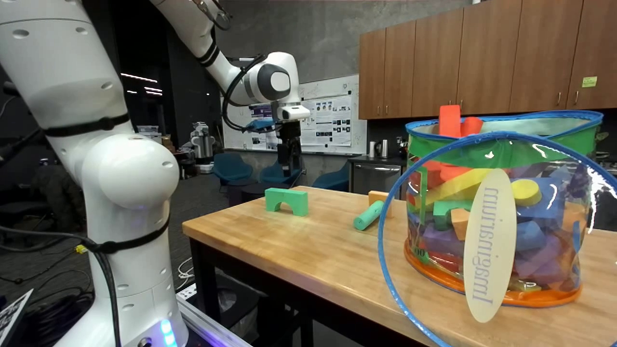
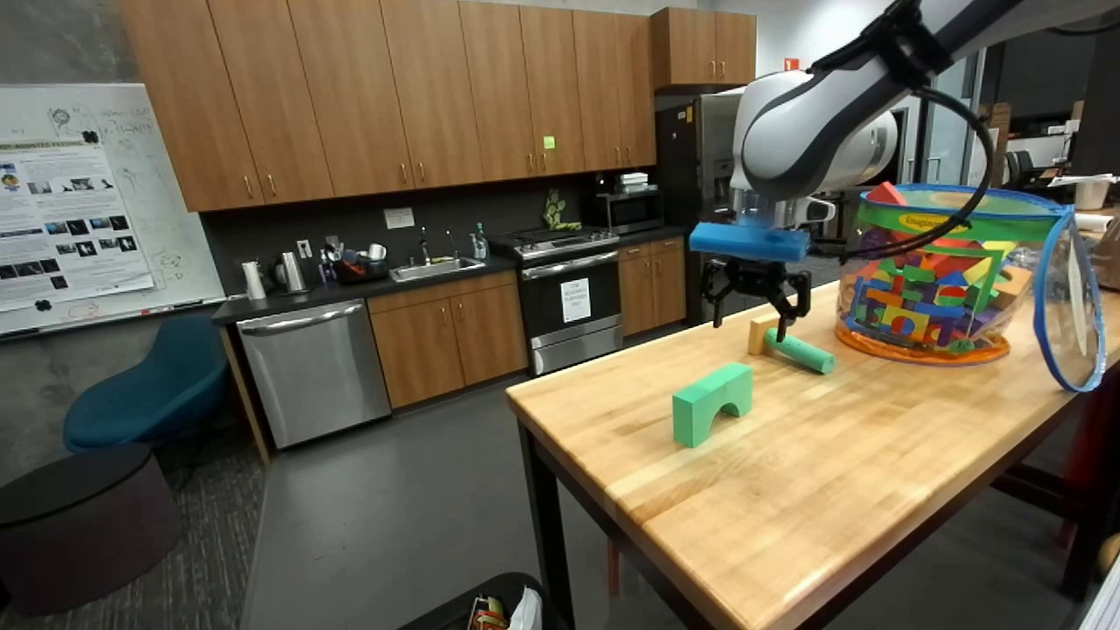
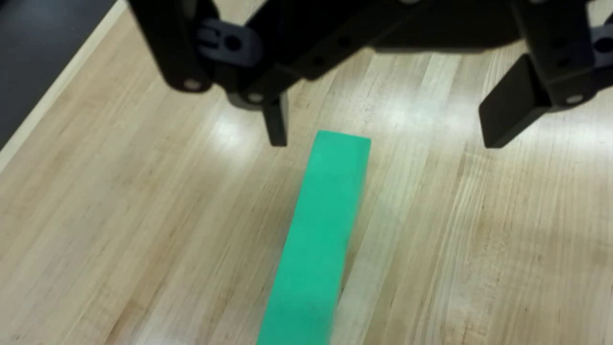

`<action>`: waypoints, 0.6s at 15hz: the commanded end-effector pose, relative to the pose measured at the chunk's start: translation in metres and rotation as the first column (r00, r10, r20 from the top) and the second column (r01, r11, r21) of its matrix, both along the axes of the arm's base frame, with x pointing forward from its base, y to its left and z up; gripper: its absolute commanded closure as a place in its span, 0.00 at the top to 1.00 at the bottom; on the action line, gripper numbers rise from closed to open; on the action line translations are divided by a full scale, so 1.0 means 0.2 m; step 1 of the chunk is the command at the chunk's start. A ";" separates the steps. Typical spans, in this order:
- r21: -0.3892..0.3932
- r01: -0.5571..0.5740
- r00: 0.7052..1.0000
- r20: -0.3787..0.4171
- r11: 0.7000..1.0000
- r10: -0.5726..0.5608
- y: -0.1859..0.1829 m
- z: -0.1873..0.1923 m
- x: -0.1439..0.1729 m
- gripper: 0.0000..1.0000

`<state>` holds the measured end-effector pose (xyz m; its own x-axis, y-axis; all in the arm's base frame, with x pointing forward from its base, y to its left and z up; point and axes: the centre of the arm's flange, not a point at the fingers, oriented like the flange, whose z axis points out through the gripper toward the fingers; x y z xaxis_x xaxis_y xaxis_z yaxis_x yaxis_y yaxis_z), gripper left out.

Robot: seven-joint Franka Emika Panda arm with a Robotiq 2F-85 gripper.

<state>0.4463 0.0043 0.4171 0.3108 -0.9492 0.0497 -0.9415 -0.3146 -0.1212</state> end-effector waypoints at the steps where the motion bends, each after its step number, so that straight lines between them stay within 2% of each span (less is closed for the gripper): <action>1: 0.012 0.056 0.998 0.037 0.998 -0.056 0.08 -0.12 0.00 1.00; 9: 0.031 0.057 0.997 0.049 0.998 -0.059 0.23 -0.36 0.04 1.00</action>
